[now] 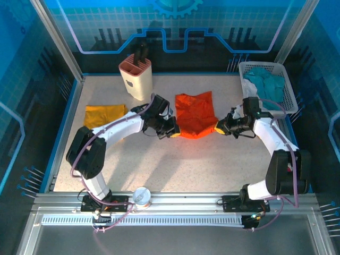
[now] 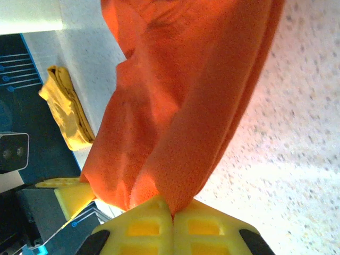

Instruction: Fold and stack the t-shirts

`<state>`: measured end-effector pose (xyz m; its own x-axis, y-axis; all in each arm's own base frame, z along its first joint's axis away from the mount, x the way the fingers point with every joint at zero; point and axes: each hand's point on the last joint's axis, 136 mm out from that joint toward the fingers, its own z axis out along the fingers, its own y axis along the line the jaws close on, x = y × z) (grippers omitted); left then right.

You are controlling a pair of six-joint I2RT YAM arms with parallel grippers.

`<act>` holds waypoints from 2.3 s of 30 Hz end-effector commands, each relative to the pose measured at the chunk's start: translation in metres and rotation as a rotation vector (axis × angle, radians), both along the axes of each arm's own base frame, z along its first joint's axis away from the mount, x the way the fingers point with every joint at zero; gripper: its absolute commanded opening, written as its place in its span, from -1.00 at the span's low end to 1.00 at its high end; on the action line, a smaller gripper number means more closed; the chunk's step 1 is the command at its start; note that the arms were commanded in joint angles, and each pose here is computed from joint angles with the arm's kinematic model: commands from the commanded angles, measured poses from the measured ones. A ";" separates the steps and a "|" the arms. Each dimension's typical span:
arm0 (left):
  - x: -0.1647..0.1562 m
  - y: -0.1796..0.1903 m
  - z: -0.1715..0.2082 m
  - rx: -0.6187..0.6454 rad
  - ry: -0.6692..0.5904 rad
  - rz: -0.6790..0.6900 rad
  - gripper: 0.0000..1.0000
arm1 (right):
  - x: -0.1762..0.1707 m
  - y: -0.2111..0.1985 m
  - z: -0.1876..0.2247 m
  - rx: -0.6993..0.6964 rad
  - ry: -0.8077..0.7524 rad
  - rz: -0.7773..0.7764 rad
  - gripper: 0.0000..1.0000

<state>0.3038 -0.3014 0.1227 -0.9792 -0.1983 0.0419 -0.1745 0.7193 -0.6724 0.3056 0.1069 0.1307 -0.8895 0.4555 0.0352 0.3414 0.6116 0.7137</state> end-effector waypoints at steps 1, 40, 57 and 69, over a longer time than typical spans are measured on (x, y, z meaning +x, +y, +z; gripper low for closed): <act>-0.021 -0.005 0.009 -0.033 -0.029 0.004 -1.00 | -0.022 -0.001 -0.001 -0.005 0.000 0.002 -1.00; -0.039 0.000 0.048 -0.132 0.005 0.081 -1.00 | -0.015 0.001 0.033 0.001 -0.029 0.014 -1.00; 0.020 0.012 0.038 -0.146 0.011 0.104 -1.00 | 0.045 0.002 0.030 0.005 -0.037 0.025 -1.00; 0.046 0.012 0.040 -0.139 -0.009 0.094 -1.00 | 0.072 0.003 0.028 0.011 -0.044 0.024 -1.00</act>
